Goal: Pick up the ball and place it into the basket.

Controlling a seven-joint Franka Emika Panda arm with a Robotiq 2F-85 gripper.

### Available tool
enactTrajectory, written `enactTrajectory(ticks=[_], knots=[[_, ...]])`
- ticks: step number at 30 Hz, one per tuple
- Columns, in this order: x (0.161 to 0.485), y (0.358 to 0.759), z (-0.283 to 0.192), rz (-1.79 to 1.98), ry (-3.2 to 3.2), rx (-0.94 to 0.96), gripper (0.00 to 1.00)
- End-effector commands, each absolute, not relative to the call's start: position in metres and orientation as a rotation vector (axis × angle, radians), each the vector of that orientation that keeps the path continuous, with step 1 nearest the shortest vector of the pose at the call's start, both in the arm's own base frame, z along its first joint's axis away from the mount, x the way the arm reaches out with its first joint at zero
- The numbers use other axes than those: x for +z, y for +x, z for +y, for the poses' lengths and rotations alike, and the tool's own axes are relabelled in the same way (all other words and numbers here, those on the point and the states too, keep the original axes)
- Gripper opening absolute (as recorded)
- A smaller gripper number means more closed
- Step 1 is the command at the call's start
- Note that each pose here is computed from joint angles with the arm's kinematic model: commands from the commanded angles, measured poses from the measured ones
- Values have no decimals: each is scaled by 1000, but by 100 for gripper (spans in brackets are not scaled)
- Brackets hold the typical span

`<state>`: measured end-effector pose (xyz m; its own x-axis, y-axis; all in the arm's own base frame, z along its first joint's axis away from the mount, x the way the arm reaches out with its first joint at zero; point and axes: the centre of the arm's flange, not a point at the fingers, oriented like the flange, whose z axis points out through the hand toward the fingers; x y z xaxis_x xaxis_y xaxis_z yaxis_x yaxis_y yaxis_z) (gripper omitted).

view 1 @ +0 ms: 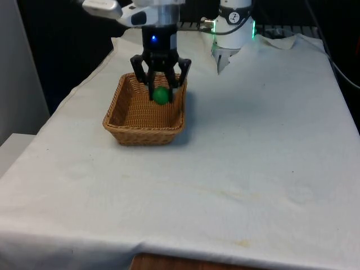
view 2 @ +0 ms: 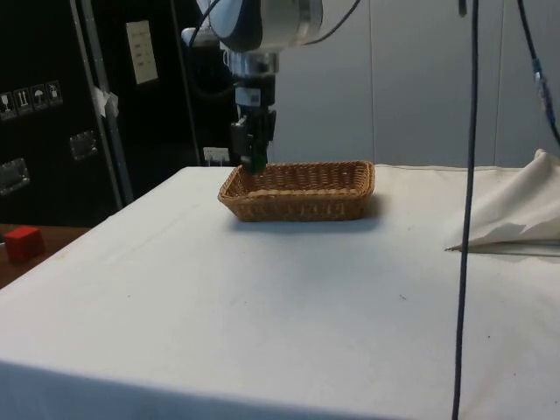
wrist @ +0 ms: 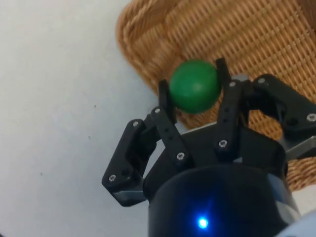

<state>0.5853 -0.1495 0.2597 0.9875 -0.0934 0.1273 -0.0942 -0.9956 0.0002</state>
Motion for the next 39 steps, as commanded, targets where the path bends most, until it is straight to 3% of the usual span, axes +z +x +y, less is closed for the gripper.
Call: enactTrajectory(ticks=[1,14,24,26,27,28,29,31,32,35,39], knots=[[256,587,-152,-153,3129,215,1],[217,595,-167,-206,3111,211,1],[208,598,-167,-217,3103,195,3],[208,597,-167,-218,3103,192,15],[207,598,-168,-219,3100,187,27],[208,597,-168,-219,3102,192,27],[208,597,-167,-216,3102,192,35],[209,597,-168,-217,3102,193,52],[209,597,-167,-216,3103,191,70],[209,597,-168,-216,3101,191,96],[209,597,-168,-216,3101,191,100]])
